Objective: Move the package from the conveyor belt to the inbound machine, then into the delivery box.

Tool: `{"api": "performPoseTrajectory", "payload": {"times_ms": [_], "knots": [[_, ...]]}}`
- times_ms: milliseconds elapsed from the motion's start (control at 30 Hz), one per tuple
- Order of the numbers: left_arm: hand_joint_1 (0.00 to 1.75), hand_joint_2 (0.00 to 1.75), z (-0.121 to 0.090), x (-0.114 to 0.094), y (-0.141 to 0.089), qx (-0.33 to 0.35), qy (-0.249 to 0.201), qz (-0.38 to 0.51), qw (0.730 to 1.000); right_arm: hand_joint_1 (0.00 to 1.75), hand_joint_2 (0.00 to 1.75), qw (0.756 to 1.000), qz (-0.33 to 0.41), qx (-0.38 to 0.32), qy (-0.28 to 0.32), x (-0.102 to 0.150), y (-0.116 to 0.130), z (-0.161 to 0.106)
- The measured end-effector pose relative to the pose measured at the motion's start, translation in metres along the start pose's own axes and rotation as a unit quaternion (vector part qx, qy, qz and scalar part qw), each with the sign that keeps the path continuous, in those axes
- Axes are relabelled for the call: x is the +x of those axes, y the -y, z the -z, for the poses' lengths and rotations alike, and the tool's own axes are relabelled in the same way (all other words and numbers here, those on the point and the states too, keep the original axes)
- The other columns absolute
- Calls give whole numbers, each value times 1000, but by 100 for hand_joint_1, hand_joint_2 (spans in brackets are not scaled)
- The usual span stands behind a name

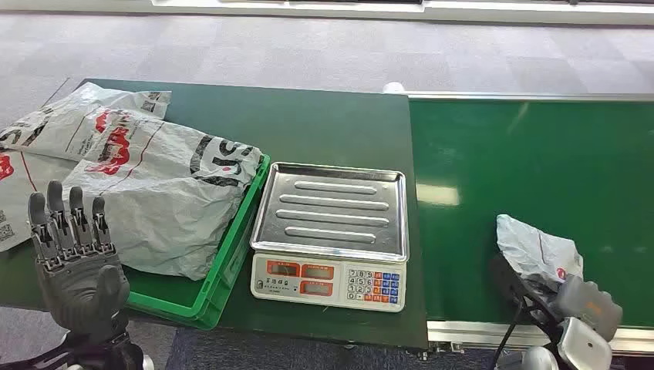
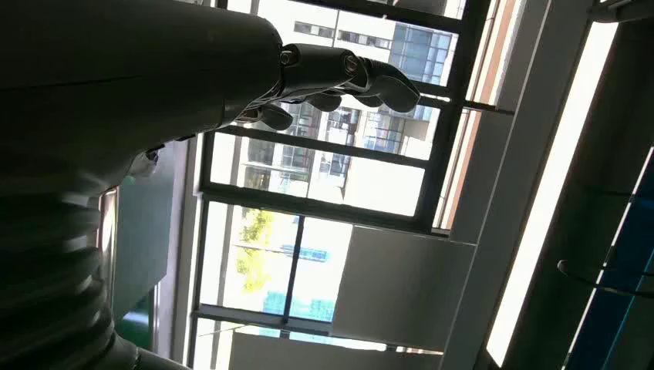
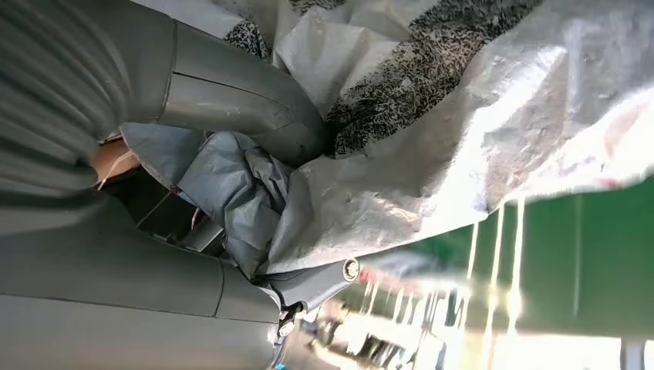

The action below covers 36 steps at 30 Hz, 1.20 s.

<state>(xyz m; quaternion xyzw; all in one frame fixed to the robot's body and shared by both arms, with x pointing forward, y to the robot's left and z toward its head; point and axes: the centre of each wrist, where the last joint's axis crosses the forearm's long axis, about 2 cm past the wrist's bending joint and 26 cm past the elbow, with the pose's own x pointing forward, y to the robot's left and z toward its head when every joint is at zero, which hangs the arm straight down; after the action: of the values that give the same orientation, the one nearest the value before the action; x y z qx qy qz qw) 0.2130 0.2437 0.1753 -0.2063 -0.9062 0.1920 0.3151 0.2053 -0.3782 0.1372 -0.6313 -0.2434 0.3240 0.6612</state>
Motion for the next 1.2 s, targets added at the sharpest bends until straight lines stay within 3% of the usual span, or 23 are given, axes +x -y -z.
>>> {"api": "performPoseTrajectory", "payload": {"times_ms": [67, 100, 167, 233, 367, 600, 733, 800, 833, 900, 967, 1000, 1133, 1200], "knots": [[0, 175, 0, 0, 0, 0, 1, -2, 1000, 175, 175, 997, 14, -72, -22, 1, 12, 7], [0, 175, 1, 1, 0, 0, 1, -5, 1000, 175, 175, 988, 33, -146, -30, 2, 28, 14], [0, 175, 0, 0, 0, 0, -1, -10, 1000, 175, 175, 954, 71, -292, -7, 6, 69, 29], [0, 175, -1, -3, 1, 0, -4, -14, 1000, 175, 175, 917, 89, -386, 36, 13, 108, 36], [0, 175, -3, -8, 2, 1, -10, -20, 1000, 175, 175, 883, 79, -454, 92, 21, 143, 36], [0, 175, -5, -14, 3, 0, -15, -30, 999, 175, 175, 841, 77, -513, 154, 33, 165, 34], [0, 175, 1, -28, 4, -11, -17, -49, 999, 175, 175, 822, 71, -499, 265, 93, 162, 34], [0, 175, 6, -37, 6, -17, -17, -56, 998, 175, 175, 817, 44, -435, 375, 136, 151, 35], [0, 175, 9, -41, 6, -19, -18, -59, 998, 175, 175, 803, 28, -393, 447, 158, 144, 33], [0, 175, 11, -47, 6, -23, -20, -65, 997, 175, 175, 742, 10, -314, 592, 200, 127, 20], [0, 175, 11, -51, 6, -25, -22, -69, 997, 175, 175, 686, 13, -257, 681, 238, 104, -3], [0, 175, 11, -53, 6, -25, -23, -70, 997, 175, 175, 675, 19, -233, 700, 254, 92, -16], [0, 175, 9, -55, 5, -23, -27, -70, 997, 175, 175, 683, 36, -173, 709, 288, 66, -54], [0, 175, 9, -56, 5, -21, -28, -67, 997, 88, 175, 683, 35, -152, 714, 295, 59, -62]]}}
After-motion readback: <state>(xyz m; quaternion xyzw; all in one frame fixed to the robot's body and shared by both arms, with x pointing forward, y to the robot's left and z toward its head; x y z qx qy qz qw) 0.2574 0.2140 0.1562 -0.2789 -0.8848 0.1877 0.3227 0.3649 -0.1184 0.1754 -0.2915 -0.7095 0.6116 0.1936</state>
